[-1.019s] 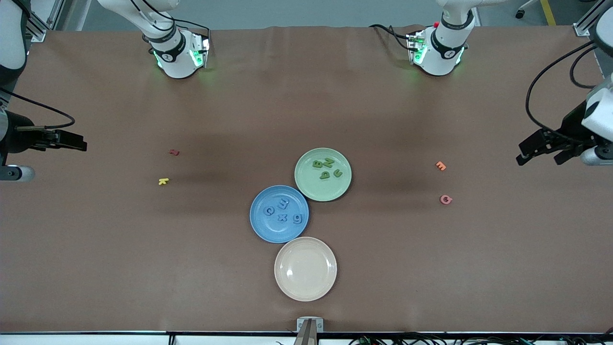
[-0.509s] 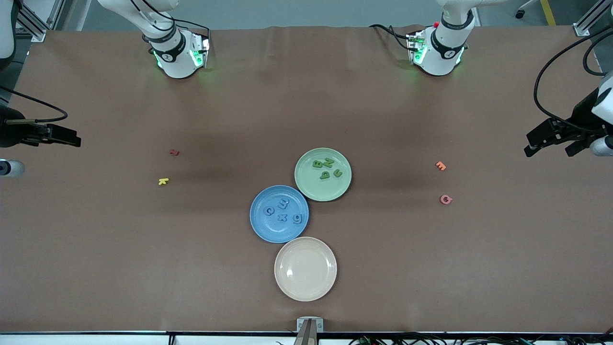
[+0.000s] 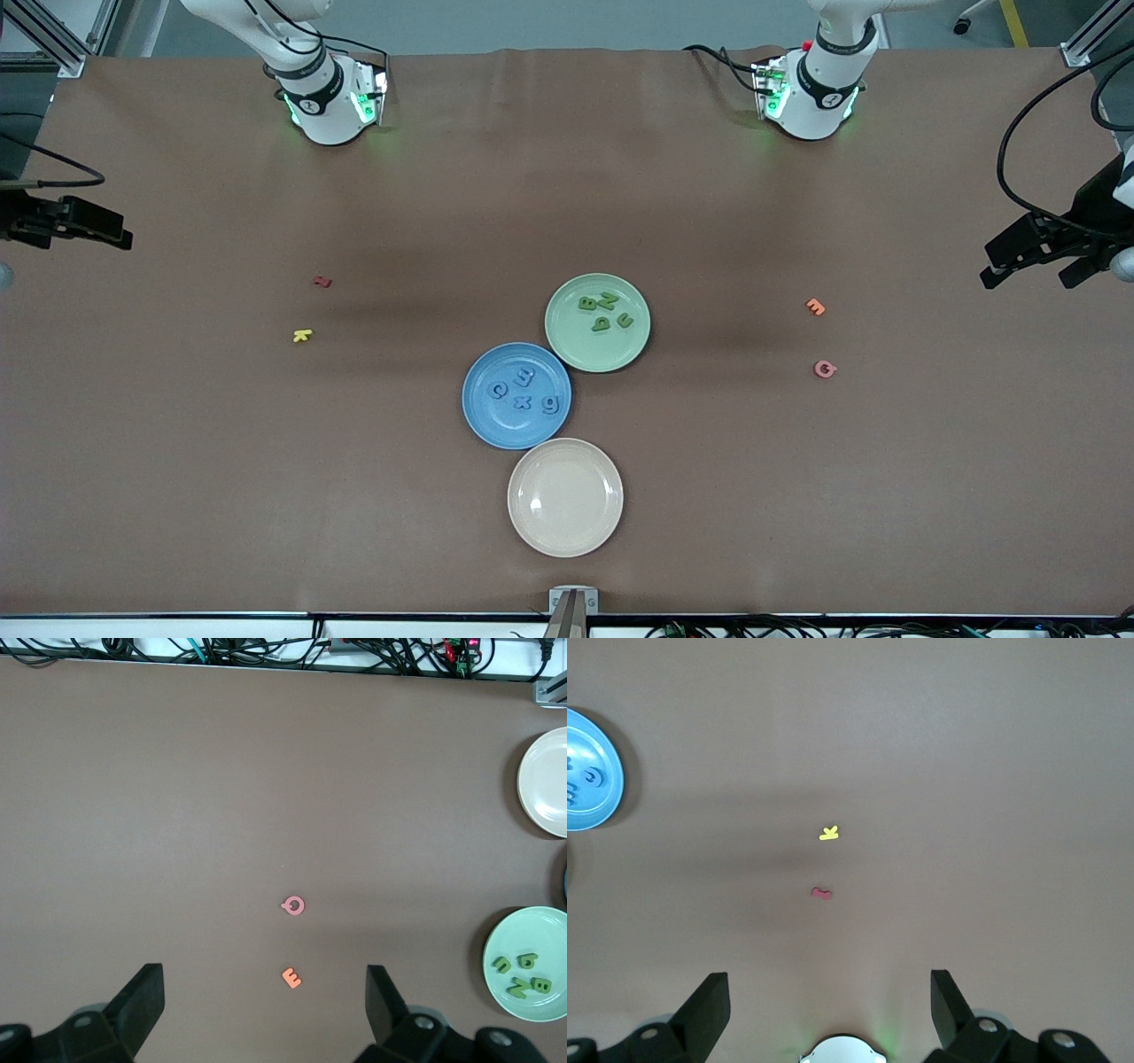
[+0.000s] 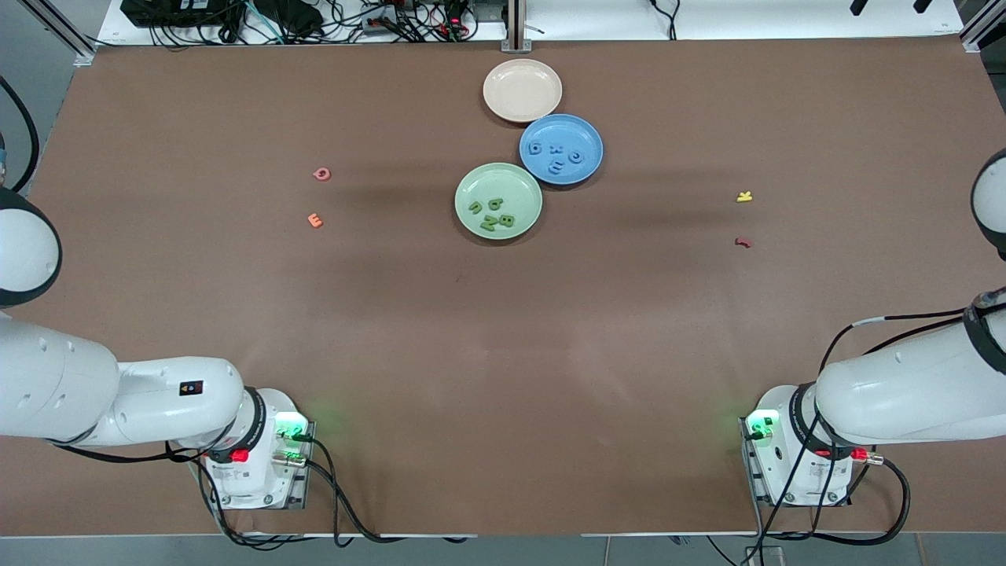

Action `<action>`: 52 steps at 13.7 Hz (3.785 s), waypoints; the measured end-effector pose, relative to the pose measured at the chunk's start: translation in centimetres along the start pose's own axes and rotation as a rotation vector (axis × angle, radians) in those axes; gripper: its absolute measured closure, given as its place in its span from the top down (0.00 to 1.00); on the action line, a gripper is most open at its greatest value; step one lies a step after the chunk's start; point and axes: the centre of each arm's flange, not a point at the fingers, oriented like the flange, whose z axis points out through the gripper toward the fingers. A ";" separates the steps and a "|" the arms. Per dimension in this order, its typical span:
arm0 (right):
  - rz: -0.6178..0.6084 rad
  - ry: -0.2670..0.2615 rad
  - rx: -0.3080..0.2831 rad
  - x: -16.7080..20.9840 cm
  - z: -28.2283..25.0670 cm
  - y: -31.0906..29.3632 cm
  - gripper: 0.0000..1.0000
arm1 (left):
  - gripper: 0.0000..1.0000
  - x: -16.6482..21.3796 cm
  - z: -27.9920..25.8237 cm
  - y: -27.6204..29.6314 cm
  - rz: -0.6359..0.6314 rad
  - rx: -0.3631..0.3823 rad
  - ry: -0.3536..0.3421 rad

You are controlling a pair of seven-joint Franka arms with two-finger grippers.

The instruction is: Sort letters by color into matching plates

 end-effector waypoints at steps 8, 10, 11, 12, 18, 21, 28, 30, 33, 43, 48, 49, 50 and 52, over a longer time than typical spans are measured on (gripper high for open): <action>0.001 0.071 0.004 -5.2 0.0 0.2 1.00 | 1.00 0.0 0.1 0.0 0.000 0.000 -0.003; 0.001 0.085 0.004 -5.8 -0.4 0.2 1.00 | 1.00 0.1 0.2 0.0 -0.001 0.000 -0.004; 0.001 0.091 0.004 -6.0 -0.7 0.2 1.00 | 1.00 0.1 0.3 -0.1 -0.002 0.000 -0.006; 0.001 0.096 0.005 -6.2 -0.9 0.2 1.00 | 1.00 0.1 0.4 -0.1 -0.002 0.000 -0.008; -0.002 0.121 0.022 -6.6 -1.6 0.0 1.00 | 1.00 0.2 0.6 0.1 0.003 -0.001 -0.010; -0.003 0.122 0.039 -6.6 -1.5 0.0 1.00 | 1.00 0.2 0.7 0.4 0.008 -0.003 -0.013; 0.010 0.121 0.044 -6.6 -1.5 0.6 1.00 | 1.00 0.2 0.7 0.3 0.006 -0.002 -0.013; 0.009 0.121 0.044 -6.6 -1.5 0.6 1.00 | 1.00 0.2 0.6 0.1 0.001 -0.002 -0.010; 0.009 0.121 0.045 -6.6 -1.5 0.6 1.00 | 1.00 0.2 0.6 -0.1 -0.001 -0.001 -0.009; 0.009 0.121 0.045 -6.6 -1.5 0.6 1.00 | 1.00 -0.7 0.2 0.9 0.017 -0.002 -0.095; 0.009 0.121 0.045 -6.6 -1.5 0.6 1.00 | 1.00 -0.6 -0.7 1.1 0.021 -0.003 -0.087; 0.009 0.121 0.045 -6.6 -1.5 0.6 1.00 | 1.00 -0.6 -0.6 1.1 0.021 -0.003 -0.090; 0.009 0.121 0.045 -6.6 -1.5 0.6 1.00 | 1.00 -0.7 -0.6 1.2 0.021 -0.003 -0.095; 0.009 0.121 0.045 -6.6 -1.5 0.6 1.00 | 1.00 -0.7 -0.6 1.2 0.022 -0.003 -0.100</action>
